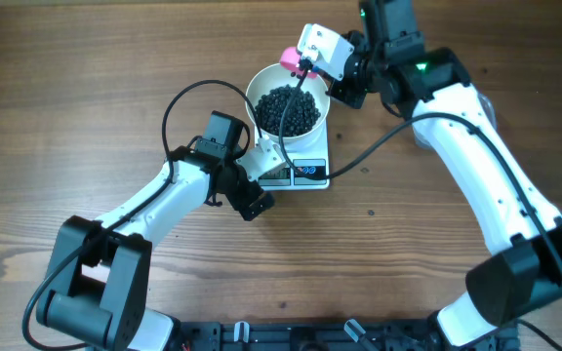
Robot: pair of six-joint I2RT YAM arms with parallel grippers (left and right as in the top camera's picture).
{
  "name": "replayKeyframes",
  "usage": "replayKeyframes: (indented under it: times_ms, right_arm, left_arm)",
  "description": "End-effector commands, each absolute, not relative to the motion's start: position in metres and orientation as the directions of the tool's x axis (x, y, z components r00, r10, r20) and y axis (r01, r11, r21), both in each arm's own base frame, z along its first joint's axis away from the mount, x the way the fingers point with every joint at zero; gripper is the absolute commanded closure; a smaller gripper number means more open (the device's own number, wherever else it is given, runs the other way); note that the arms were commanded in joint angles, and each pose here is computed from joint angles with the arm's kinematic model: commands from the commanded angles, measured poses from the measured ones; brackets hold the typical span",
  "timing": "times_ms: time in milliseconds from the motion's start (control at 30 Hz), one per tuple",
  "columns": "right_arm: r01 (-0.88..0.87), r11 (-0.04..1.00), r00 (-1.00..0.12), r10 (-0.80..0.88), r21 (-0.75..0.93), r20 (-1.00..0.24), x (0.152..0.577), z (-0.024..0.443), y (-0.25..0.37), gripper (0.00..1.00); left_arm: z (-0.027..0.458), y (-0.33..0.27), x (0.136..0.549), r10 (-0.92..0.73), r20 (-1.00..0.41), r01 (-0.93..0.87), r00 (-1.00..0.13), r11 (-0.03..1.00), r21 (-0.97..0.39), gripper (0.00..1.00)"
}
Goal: Scoop item into bowl and weigh 150g on scale
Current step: 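Tip the scoop with the right gripper to pour beans into the bowl, then move the scoop back into the bean tub and scoop, right gripper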
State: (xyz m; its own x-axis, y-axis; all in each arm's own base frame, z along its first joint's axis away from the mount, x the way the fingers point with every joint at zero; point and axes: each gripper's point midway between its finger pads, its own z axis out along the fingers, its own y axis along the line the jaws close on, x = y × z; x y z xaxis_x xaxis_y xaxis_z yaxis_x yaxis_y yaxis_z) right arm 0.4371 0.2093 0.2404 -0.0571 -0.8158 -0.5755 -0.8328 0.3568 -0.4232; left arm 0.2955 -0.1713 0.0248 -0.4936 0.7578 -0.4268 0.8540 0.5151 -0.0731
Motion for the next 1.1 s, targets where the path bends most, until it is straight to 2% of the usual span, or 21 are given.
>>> replayKeyframes:
  times_ms: [0,133,267,400,500,633,733,933,1067]
  right_arm:
    - [-0.767,0.328,0.030,-0.840,-0.551,-0.541,0.438,0.277,0.199,0.96]
    - [-0.788,0.355,0.019,-0.802,-0.503,-0.596,0.434,0.279,0.206,0.96]
    - [-0.832,0.439,-0.082,-0.703,-0.340,-0.707,0.427,0.278,0.204,0.96]
    - [-0.825,0.517,-0.223,-0.669,-0.229,-0.709,0.423,0.266,0.179,0.96]
    - [-0.761,0.641,-0.413,-0.603,-0.106,-0.683,0.421,0.252,0.141,0.96]
    - [-0.662,0.749,-0.569,-0.524,-0.025,-0.634,0.418,0.239,0.087,0.96]
    - [-0.497,0.868,-0.711,-0.410,-0.004,-0.571,0.416,0.229,0.030,0.96]
    - [-0.270,0.962,-0.877,-0.264,-0.043,-0.402,0.382,0.208,-0.061,0.96]
    - [-0.184,0.978,-0.918,-0.206,-0.095,-0.339,0.370,0.195,-0.093,0.96]
  left_arm:
    - [0.022,-0.174,0.292,0.763,-0.431,0.864,-0.482,0.496,-0.087,0.00]
    - [0.022,-0.174,0.292,0.763,-0.431,0.864,-0.482,0.497,-0.087,0.00]
    - [0.022,-0.174,0.292,0.763,-0.431,0.864,-0.482,0.496,-0.087,0.00]
    - [0.022,-0.174,0.292,0.763,-0.431,0.864,-0.482,0.496,-0.087,0.00]
    - [0.022,-0.174,0.292,0.763,-0.431,0.864,-0.482,0.497,-0.087,0.00]
    - [0.022,-0.174,0.292,0.763,-0.431,0.864,-0.482,0.496,-0.087,0.00]
    - [0.022,-0.174,0.292,0.763,-0.431,0.864,-0.482,0.496,-0.087,0.00]
    - [0.022,-0.174,0.292,0.763,-0.431,0.864,-0.482,0.497,-0.087,0.00]
    - [0.022,-0.174,0.292,0.763,-0.431,0.864,-0.482,0.497,-0.087,0.00]
